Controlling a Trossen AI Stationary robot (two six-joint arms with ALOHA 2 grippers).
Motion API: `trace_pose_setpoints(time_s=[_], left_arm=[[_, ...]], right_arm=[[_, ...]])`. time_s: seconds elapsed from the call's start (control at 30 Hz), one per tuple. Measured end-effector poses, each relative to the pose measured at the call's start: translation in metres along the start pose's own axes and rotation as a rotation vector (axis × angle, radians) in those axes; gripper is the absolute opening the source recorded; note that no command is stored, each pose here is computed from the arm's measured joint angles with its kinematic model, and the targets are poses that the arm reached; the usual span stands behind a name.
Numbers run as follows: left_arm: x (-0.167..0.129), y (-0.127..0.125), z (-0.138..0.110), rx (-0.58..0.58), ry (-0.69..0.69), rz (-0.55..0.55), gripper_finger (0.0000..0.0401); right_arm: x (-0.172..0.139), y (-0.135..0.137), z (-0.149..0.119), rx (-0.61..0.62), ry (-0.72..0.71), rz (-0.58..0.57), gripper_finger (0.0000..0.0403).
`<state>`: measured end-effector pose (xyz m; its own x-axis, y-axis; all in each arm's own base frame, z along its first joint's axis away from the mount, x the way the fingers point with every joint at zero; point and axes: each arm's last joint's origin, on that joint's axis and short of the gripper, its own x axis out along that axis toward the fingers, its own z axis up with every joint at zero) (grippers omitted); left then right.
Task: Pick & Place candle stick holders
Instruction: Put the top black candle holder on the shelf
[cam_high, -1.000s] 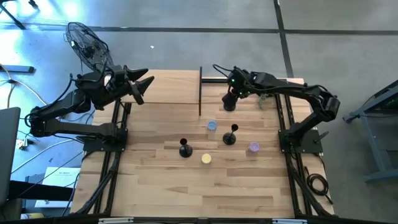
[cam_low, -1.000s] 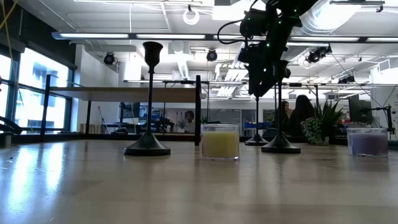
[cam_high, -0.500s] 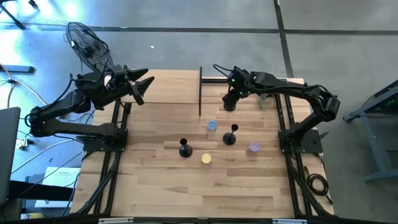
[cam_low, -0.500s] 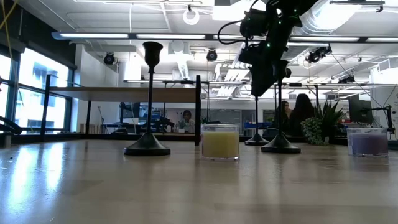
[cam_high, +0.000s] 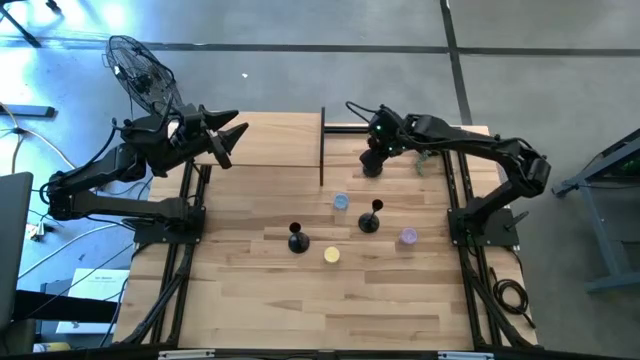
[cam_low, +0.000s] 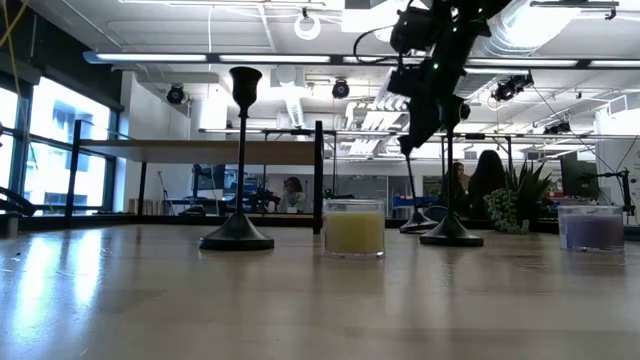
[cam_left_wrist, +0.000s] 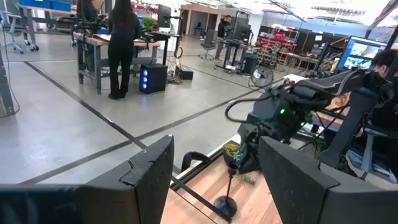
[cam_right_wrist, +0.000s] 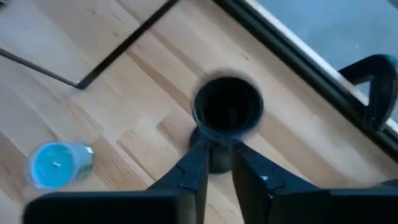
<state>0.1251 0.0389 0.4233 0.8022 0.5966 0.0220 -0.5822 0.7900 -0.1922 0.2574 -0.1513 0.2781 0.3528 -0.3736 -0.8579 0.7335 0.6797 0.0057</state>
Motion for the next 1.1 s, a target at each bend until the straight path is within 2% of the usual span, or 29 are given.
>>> trace_pose_setpoints(time_s=[0.07,0.13,0.33,0.6,0.77,1.0,1.1], left_arm=[[0.0,0.0,0.0,0.003,0.0,0.0,0.0233],[0.0,0.0,0.0,0.003,0.0,0.0,0.0233],[0.0,0.0,0.0,0.003,0.0,0.0,0.0233],[0.0,0.0,0.0,0.003,0.0,0.0,0.0233],[0.0,0.0,0.0,0.003,0.0,0.0,0.0233],[0.0,0.0,0.0,0.003,0.0,0.0,0.0233],[0.0,0.0,0.0,0.003,0.0,0.0,0.0233]], right_arm=[[-0.01,-0.002,0.0,-0.002,-0.032,0.007,0.0014],[-0.02,-0.003,0.0,0.002,-0.061,0.016,0.0002],[-0.042,-0.007,-0.001,0.02,-0.14,0.028,0.0043],[-0.053,-0.006,0.007,0.028,-0.262,0.08,0.0072],[-0.053,-0.005,0.008,-0.027,-0.272,0.095,0.0119],[-0.053,-0.009,0.009,-0.015,-0.278,0.051,0.0218],[-0.052,-0.016,0.01,0.024,-0.275,0.038,0.0248]])
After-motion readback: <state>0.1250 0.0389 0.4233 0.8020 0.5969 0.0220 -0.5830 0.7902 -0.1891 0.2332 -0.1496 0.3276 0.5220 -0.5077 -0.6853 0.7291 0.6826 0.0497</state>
